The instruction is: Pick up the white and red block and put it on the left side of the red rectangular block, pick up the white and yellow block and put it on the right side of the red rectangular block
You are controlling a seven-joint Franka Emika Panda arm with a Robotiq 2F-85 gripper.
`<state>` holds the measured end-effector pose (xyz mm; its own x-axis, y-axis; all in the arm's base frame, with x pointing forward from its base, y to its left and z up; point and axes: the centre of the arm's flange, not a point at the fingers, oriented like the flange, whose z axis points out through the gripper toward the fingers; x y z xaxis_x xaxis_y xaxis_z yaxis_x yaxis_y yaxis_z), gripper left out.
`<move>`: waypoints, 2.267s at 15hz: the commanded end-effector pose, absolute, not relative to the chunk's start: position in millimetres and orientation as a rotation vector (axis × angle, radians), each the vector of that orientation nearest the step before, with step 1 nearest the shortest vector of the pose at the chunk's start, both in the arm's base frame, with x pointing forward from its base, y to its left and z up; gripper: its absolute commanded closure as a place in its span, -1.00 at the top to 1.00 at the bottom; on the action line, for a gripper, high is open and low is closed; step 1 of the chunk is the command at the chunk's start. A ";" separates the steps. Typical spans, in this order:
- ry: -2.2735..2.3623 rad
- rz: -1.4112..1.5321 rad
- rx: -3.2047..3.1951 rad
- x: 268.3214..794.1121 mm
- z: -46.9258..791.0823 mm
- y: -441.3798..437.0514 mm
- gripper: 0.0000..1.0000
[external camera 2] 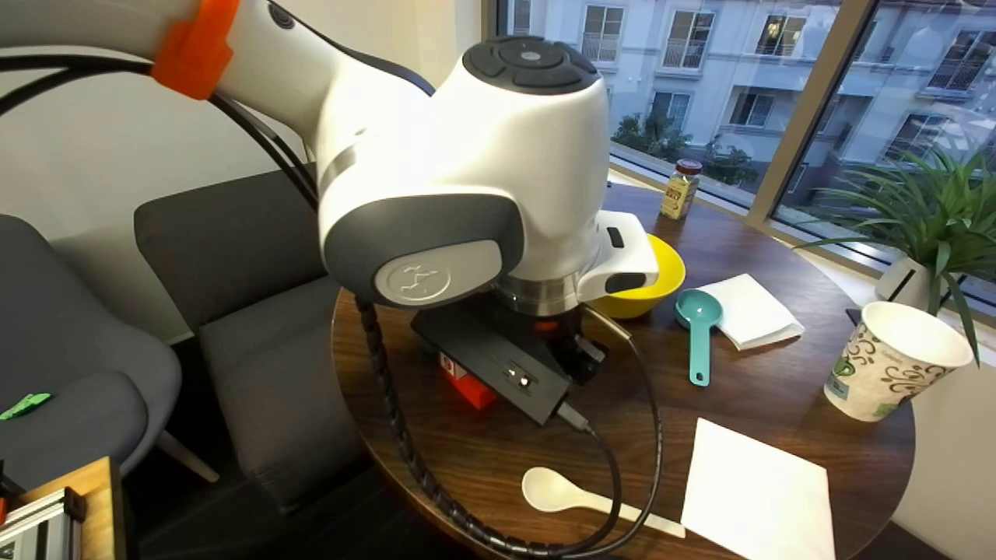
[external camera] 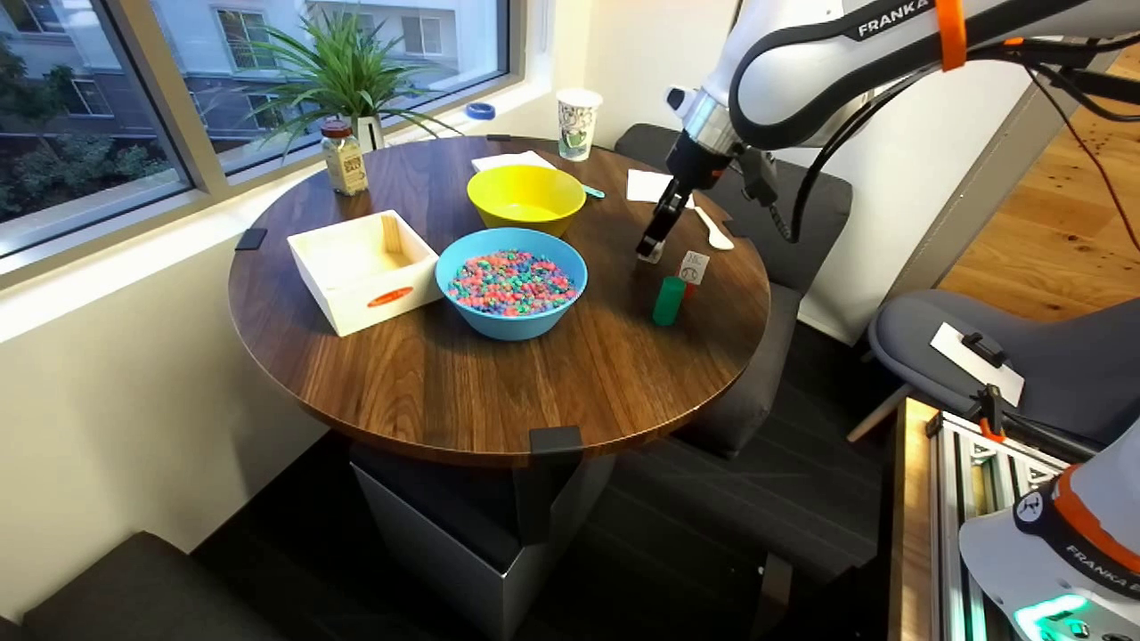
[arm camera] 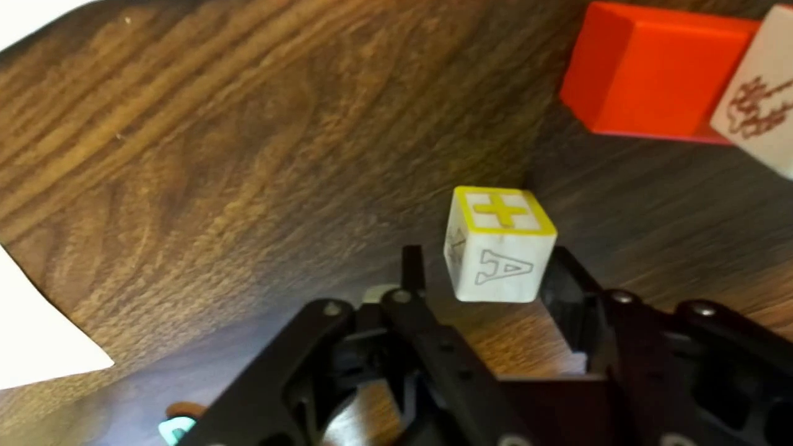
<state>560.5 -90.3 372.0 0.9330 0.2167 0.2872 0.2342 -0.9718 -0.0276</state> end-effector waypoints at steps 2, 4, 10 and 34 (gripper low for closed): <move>-0.371 -0.428 -3.007 567.4 368.1 -93.3 -0.73; -0.365 -0.432 -3.007 566.7 372.9 -92.8 -0.81; -0.369 -0.471 -3.017 557.2 390.1 -88.3 -0.80; -0.406 -0.390 -3.094 501.4 416.8 -65.6 -0.80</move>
<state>516.9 -71.1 417.0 0.9241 0.2656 0.2748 0.2662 -0.9633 0.0358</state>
